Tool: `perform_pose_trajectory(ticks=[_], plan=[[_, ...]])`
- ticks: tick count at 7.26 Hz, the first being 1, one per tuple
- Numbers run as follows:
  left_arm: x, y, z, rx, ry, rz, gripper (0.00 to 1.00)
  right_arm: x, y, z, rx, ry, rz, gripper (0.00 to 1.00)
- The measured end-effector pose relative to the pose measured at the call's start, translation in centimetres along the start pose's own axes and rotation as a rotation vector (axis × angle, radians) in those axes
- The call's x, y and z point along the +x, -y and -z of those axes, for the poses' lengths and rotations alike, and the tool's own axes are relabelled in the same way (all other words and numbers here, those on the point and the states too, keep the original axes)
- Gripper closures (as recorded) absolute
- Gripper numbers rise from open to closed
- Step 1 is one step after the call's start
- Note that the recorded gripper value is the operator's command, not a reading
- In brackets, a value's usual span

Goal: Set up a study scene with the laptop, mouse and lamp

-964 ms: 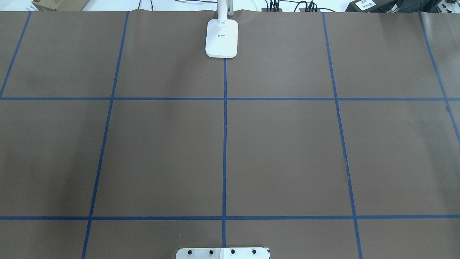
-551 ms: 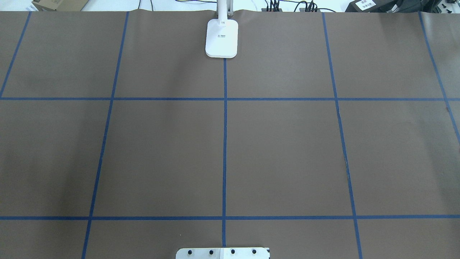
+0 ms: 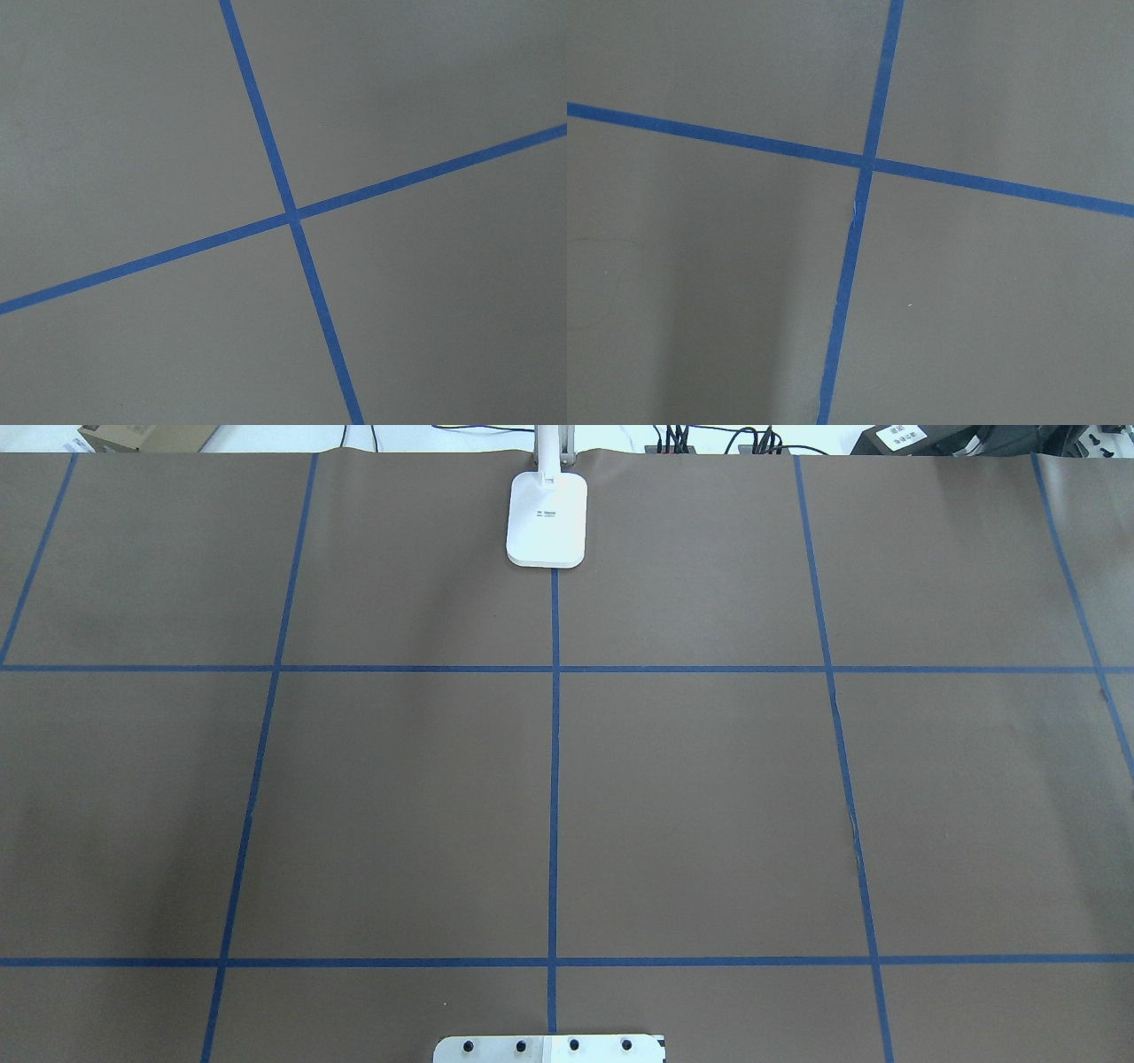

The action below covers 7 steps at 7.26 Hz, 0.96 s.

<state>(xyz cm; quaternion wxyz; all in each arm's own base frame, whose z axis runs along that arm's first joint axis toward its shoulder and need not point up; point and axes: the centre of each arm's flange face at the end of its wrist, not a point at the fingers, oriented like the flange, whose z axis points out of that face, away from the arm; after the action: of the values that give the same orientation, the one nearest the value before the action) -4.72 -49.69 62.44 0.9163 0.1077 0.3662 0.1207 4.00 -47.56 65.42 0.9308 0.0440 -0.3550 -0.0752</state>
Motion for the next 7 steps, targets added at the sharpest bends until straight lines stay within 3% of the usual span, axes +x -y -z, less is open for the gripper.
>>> perform_pose_trajectory(ticks=[3, 5, 7], plan=[[-2.2, -1.0, 0.2, -0.003, 0.019, 0.048, 0.0, 0.0, 0.0, 0.0, 0.001, 0.0, 0.001, 0.0], [-5.3, -0.4, 0.5, 0.003, 0.084, 0.083, 0.0, 0.0, 0.1, 0.1, 0.001, 0.0, -0.001, 0.0], [-6.9, -2.2, 0.7, -0.026, 0.053, 0.171, 0.0, 0.0, 0.1, 0.0, 0.001, -0.001, -0.001, 0.0]])
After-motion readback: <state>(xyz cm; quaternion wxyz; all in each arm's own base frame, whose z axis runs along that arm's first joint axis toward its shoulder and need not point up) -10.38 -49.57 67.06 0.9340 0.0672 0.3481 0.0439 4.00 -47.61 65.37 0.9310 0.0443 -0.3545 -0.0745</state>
